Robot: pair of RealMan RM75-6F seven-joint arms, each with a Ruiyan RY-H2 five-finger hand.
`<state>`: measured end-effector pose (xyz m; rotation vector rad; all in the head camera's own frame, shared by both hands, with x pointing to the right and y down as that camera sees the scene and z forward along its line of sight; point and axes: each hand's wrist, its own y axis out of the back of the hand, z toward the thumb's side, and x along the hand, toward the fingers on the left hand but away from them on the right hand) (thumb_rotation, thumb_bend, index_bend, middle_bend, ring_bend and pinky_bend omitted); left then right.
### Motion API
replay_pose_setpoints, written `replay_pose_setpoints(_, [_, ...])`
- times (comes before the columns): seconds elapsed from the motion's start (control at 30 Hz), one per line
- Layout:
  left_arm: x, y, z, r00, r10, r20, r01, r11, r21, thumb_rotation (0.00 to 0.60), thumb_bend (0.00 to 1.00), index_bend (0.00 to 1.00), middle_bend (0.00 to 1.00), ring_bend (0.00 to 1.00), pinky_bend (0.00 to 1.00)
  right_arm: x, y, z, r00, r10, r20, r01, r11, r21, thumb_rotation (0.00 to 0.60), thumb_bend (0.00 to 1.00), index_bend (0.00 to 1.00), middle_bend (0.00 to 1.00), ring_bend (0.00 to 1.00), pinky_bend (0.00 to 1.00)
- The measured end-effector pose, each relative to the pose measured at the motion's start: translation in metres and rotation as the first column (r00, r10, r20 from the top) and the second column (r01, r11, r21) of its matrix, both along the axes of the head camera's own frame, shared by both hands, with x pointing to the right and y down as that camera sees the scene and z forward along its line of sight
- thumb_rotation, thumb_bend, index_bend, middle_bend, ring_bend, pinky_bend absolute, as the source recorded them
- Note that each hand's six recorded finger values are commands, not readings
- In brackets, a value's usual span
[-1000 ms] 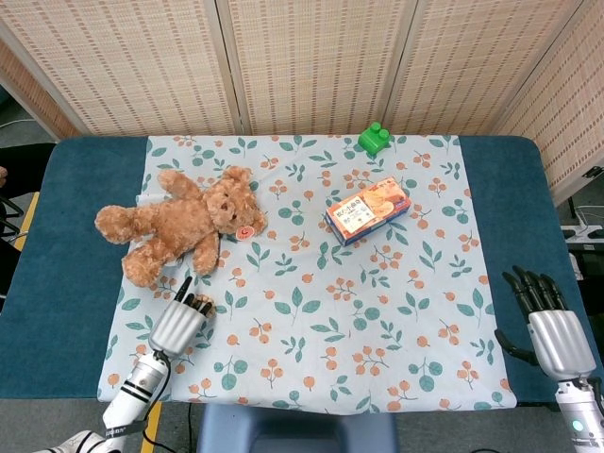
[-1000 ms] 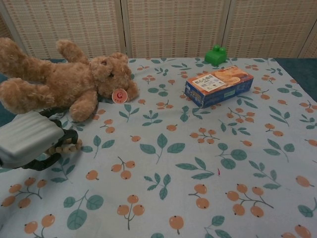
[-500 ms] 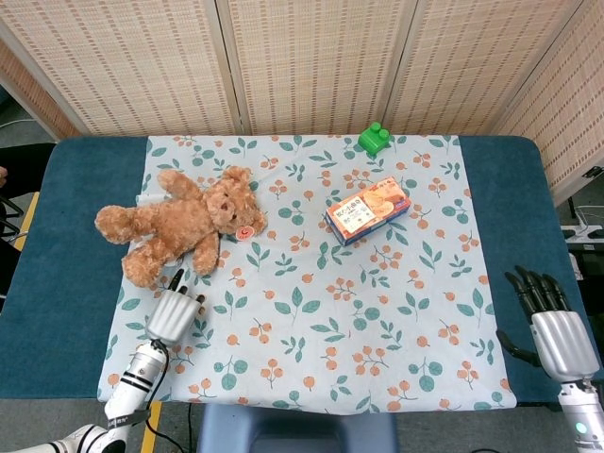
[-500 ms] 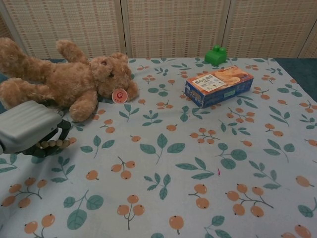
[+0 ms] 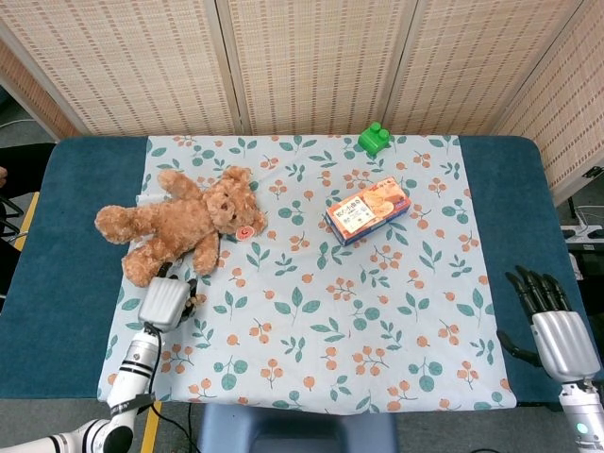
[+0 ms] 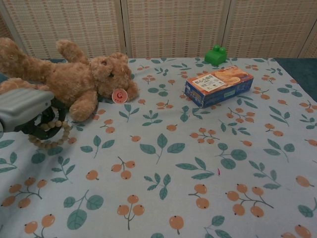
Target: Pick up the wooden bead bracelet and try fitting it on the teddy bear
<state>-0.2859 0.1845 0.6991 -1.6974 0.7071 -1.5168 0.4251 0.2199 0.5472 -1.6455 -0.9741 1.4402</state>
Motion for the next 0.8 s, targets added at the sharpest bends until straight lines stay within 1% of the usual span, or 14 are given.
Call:
replay_pose_setpoints(0.07, [-0.003, -0.009, -0.005, 0.989, -0.131, -0.069, 0.128, 0.991, -0.037, 0.6, 0.67, 0.68, 0.86, 0.54, 0.23, 0.0, 0.0, -0.001, 1.0, 0.001, 0.002, -0.001, 1.0, 0.001, 0.544, 0.24, 0.0, 0.0, 0.0, 0.0])
replay_pose_setpoints(0.13, [-0.008, -0.017, -0.008, 0.96, -0.25, -0.127, 0.241, 0.967, -0.082, 0.6, 0.67, 0.67, 0.84, 0.54, 0.22, 0.001, 0.0, -0.001, 1.0, 0.001, 0.004, -0.001, 1.0, 0.003, 0.545, 0.24, 0.0, 0.0, 0.0, 0.0])
replay_pose_setpoints(0.23, [-0.018, -0.025, -0.013, 0.863, -0.457, -0.217, 0.422, 0.887, -0.188, 0.6, 0.67, 0.65, 0.82, 0.53, 0.2, 0.001, 0.0, -0.002, 1.0, 0.002, 0.005, -0.002, 1.0, 0.004, 0.544, 0.24, 0.0, 0.0, 0.0, 0.0])
replay_pose_setpoints(0.33, [-0.027, -0.029, -0.017, 0.704, -0.65, -0.286, 0.564, 0.756, -0.331, 0.6, 0.66, 0.63, 0.79, 0.51, 0.18, 0.0, 0.001, -0.002, 1.0, -0.002, 0.007, 0.002, 1.0, 0.001, 0.544, 0.24, 0.0, 0.0, 0.0, 0.0])
replay_pose_setpoints(0.37, [-0.031, -0.029, -0.018, 0.626, -0.718, -0.305, 0.602, 0.693, -0.396, 0.6, 0.66, 0.62, 0.77, 0.5, 0.18, 0.0, 0.001, -0.002, 1.0, -0.003, 0.008, 0.003, 1.0, 0.001, 0.544, 0.24, 0.0, 0.0, 0.0, 0.0])
replay_pose_setpoints(0.4, [-0.033, -0.029, -0.019, 0.563, -0.764, -0.316, 0.622, 0.643, -0.447, 0.6, 0.66, 0.61, 0.75, 0.49, 0.17, -0.001, 0.001, -0.002, 1.0, -0.003, 0.008, 0.003, 1.0, 0.001, 0.543, 0.24, 0.0, 0.0, 0.0, 0.0])
replay_pose_setpoints(0.43, [-0.034, -0.029, -0.02, 0.498, -0.805, -0.323, 0.633, 0.592, -0.499, 0.6, 0.66, 0.6, 0.73, 0.48, 0.16, -0.001, 0.001, -0.002, 1.0, -0.003, 0.008, 0.003, 1.0, 0.002, 0.544, 0.24, 0.0, 0.0, 0.0, 0.0])
replay_pose_setpoints(0.47, [-0.035, -0.029, -0.021, 0.416, -0.849, -0.326, 0.632, 0.528, -0.567, 0.6, 0.66, 0.6, 0.72, 0.47, 0.16, -0.001, 0.001, -0.002, 1.0, -0.003, 0.009, 0.002, 1.0, 0.003, 0.544, 0.24, 0.0, 0.0, 0.0, 0.0])
replay_pose_setpoints(0.53, [-0.033, -0.028, -0.025, 0.309, -0.894, -0.326, 0.605, 0.449, -0.658, 0.6, 0.67, 0.58, 0.7, 0.46, 0.15, -0.001, 0.001, -0.002, 1.0, -0.001, 0.009, 0.001, 1.0, 0.004, 0.544, 0.24, 0.0, 0.0, 0.0, 0.0])
replay_pose_setpoints(0.57, [-0.03, -0.029, -0.028, 0.244, -0.914, -0.325, 0.575, 0.406, -0.711, 0.6, 0.67, 0.56, 0.69, 0.45, 0.15, -0.001, 0.002, -0.002, 1.0, -0.002, 0.009, 0.002, 1.0, 0.003, 0.544, 0.24, 0.0, 0.0, 0.0, 0.0])
replay_pose_setpoints(0.63, [-0.026, -0.031, -0.033, 0.148, -0.937, -0.317, 0.518, 0.347, -0.782, 0.6, 0.67, 0.53, 0.68, 0.44, 0.14, -0.001, 0.002, -0.002, 1.0, -0.003, 0.008, 0.003, 1.0, 0.001, 0.544, 0.24, 0.0, 0.0, 0.0, 0.0])
replay_pose_setpoints(0.67, [-0.024, -0.032, -0.037, 0.09, -0.948, -0.306, 0.477, 0.311, -0.822, 0.6, 0.68, 0.51, 0.67, 0.44, 0.14, -0.001, 0.002, -0.002, 1.0, -0.003, 0.008, 0.003, 1.0, 0.0, 0.544, 0.24, 0.0, 0.0, 0.0, 0.0])
replay_pose_setpoints(0.77, [-0.022, -0.036, -0.047, -0.034, -0.962, -0.27, 0.377, 0.238, -0.895, 0.6, 0.68, 0.49, 0.66, 0.43, 0.14, -0.001, 0.001, -0.001, 1.0, -0.002, 0.006, 0.002, 1.0, -0.001, 0.544, 0.24, 0.0, 0.0, 0.0, 0.0])
replay_pose_setpoints(0.8, [-0.023, -0.038, -0.05, -0.067, -0.964, -0.259, 0.353, 0.22, -0.909, 0.6, 0.68, 0.49, 0.66, 0.43, 0.14, -0.001, 0.001, -0.001, 1.0, -0.002, 0.006, 0.002, 1.0, -0.001, 0.544, 0.24, 0.0, 0.0, 0.0, 0.0])
